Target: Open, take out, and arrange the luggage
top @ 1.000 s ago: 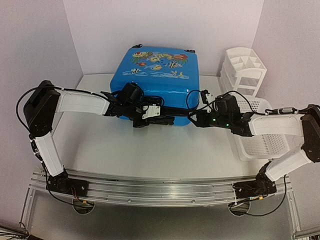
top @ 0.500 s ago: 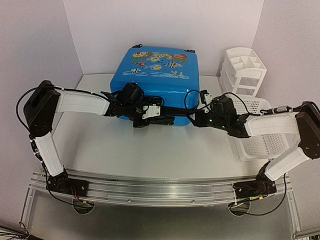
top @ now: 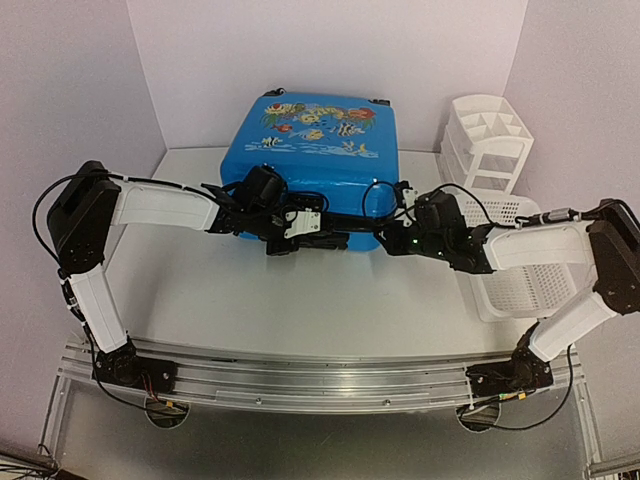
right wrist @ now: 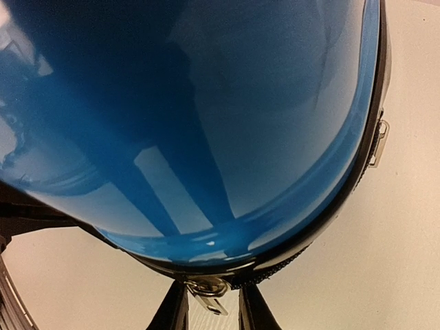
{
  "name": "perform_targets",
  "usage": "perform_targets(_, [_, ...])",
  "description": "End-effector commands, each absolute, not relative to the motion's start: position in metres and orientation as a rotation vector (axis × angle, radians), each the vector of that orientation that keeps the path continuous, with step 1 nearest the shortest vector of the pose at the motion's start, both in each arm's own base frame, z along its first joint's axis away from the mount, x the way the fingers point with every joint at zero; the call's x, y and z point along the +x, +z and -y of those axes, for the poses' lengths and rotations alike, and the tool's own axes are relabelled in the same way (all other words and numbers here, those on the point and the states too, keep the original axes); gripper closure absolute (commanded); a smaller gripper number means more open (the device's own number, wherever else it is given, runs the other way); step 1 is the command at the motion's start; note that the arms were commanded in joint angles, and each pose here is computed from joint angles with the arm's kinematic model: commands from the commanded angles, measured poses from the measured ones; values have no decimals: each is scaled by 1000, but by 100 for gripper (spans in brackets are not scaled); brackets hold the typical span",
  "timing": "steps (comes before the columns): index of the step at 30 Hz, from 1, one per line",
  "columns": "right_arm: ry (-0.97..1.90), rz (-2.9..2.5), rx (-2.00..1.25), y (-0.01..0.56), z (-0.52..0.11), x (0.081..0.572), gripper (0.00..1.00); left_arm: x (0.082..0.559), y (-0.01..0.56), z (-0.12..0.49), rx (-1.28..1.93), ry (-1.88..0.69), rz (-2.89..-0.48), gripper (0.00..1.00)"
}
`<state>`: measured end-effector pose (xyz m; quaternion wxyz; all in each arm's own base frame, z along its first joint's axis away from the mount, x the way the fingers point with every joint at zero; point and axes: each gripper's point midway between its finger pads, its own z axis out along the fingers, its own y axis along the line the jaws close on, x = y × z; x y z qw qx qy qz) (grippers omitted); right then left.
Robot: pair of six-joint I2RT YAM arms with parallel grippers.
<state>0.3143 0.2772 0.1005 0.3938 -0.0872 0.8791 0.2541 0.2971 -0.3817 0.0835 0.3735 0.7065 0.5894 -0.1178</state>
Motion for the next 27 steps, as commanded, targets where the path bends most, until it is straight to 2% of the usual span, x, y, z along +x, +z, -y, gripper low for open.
perform_targets(1, [646, -2158, -206, 121, -290, 335, 90, 329, 140, 389, 1621, -245, -1416, 100])
perform_targets(3, [647, -2161, -189, 121, -289, 336, 98, 330, 141, 389, 1621, -244, -1415, 100])
perform_targets(5, [648, -2161, -181, 121, -288, 336, 100, 329, 141, 388, 1621, -243, -1413, 100])
perform_targets(13, [683, -2186, -273, 119, -299, 320, 100, 329, 144, 388, 1614, -241, -1405, 100])
perform_targets(19, [840, -2147, -407, 134, -343, 299, 100, 329, 150, 393, 1602, -261, -1381, 100])
perform_targets(27, [954, -2106, -433, 141, -392, 296, 100, 324, 159, 397, 1599, -286, -1346, 100])
